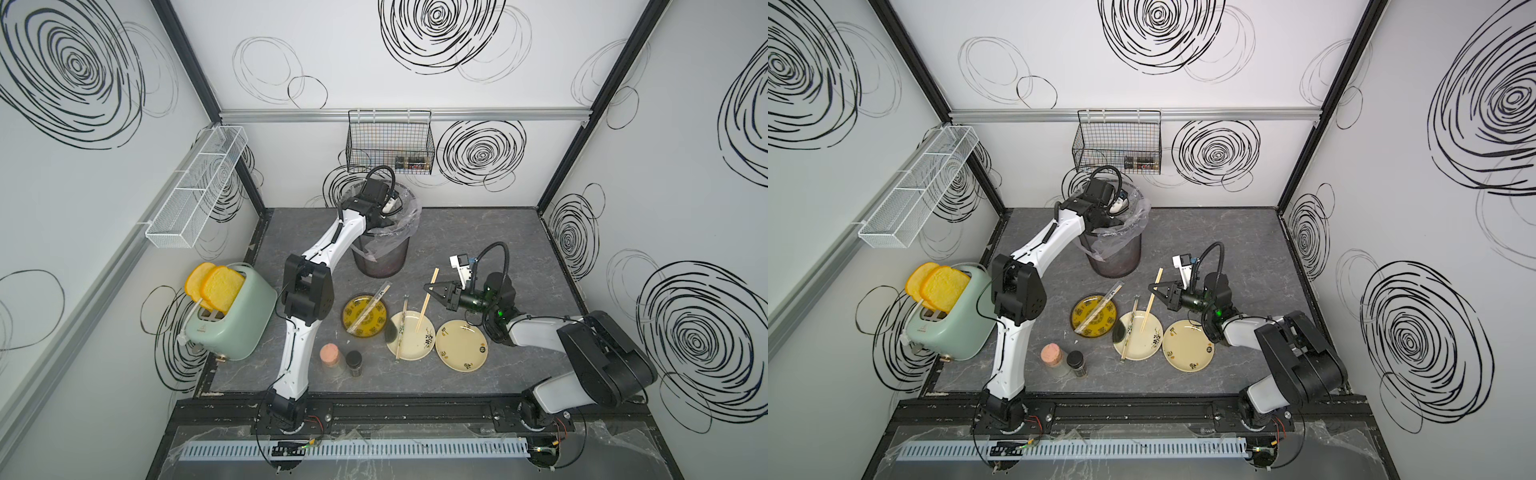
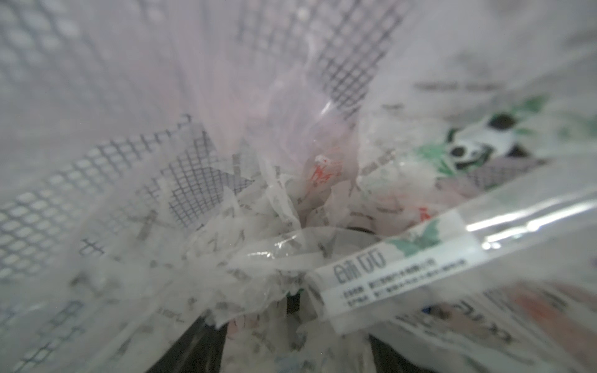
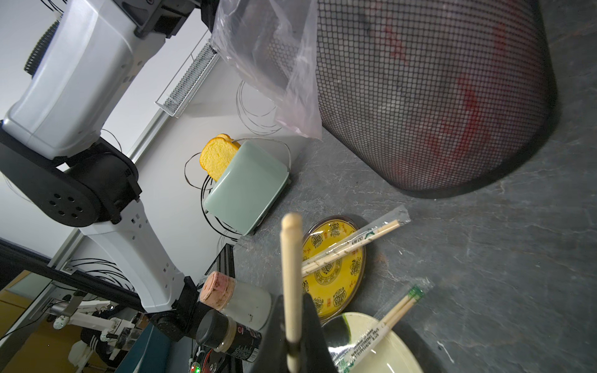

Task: Remove the packaging of disposable chopsticks
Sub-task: Place the packet bag in the trash bin, then place the disposable chopsticks on the plate.

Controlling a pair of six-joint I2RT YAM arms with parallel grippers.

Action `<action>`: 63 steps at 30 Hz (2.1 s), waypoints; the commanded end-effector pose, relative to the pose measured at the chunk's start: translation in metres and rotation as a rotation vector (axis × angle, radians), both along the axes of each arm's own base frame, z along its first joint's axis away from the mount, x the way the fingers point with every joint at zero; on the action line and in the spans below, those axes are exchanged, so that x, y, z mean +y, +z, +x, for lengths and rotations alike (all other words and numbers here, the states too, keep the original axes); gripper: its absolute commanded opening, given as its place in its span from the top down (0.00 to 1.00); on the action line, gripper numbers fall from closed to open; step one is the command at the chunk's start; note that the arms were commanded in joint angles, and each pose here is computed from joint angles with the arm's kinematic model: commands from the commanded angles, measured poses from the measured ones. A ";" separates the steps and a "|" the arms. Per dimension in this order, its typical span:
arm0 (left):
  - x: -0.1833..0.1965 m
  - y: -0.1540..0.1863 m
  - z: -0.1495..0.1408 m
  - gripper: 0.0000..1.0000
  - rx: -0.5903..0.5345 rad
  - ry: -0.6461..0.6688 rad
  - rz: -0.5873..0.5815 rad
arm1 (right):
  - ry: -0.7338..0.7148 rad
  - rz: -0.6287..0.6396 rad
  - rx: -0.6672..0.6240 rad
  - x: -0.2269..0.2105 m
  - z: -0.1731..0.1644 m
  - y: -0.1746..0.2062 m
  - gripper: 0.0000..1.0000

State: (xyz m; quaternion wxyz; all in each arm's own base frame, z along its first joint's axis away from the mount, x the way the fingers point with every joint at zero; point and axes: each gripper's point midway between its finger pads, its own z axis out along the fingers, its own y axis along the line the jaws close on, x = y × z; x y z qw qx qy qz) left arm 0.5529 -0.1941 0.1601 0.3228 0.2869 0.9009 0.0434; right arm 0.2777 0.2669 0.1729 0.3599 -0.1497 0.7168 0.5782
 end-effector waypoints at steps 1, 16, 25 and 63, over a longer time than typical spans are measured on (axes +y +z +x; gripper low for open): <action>0.002 0.065 0.009 0.13 -0.156 0.044 -0.053 | -0.004 0.007 -0.053 0.003 0.005 0.010 1.00; 0.004 0.154 -0.032 0.04 -0.295 0.028 -0.249 | -0.006 -0.028 -0.044 0.006 0.007 0.005 1.00; 0.013 0.222 -0.069 0.04 -0.515 0.012 -0.410 | -0.019 -0.064 -0.058 0.007 0.008 0.002 1.00; -0.056 0.081 -0.352 0.04 -0.007 -0.619 -0.759 | -0.317 -0.470 0.476 -0.104 -0.032 -0.025 1.00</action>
